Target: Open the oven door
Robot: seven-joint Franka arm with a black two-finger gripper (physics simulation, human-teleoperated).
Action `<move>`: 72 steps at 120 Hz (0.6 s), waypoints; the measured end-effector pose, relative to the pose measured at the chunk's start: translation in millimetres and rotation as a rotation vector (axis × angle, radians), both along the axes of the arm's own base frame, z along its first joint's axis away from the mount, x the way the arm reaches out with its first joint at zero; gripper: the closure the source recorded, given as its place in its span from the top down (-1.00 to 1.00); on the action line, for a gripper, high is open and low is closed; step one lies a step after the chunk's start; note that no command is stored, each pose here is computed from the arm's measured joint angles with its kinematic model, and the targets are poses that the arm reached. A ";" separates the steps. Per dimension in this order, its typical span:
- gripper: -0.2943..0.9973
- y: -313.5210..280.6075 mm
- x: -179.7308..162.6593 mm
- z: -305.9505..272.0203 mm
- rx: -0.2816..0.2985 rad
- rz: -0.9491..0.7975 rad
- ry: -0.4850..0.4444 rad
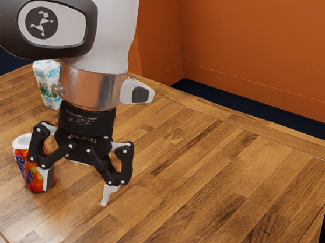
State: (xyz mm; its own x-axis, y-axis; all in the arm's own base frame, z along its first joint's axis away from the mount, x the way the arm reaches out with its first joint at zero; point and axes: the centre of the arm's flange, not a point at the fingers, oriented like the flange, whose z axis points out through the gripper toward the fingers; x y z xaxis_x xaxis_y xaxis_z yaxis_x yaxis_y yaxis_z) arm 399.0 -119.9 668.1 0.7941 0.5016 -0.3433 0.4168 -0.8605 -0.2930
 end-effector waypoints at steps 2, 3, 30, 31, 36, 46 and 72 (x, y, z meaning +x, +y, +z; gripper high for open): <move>0.54 -0.9 5.8 -0.3 0.004 0.042 -0.032; 0.54 -1.5 8.3 -0.2 0.007 0.063 -0.048; 0.54 -127.2 0.7 39.8 -0.007 0.315 -0.357; 0.54 -134.1 -1.1 42.8 -0.012 0.318 -0.367; 0.54 -171.3 -6.6 51.2 -0.044 0.325 -0.399; 0.54 -236.5 -7.9 40.6 -0.104 0.358 -0.418; 0.54 -312.3 30.2 21.1 -0.238 0.601 -0.433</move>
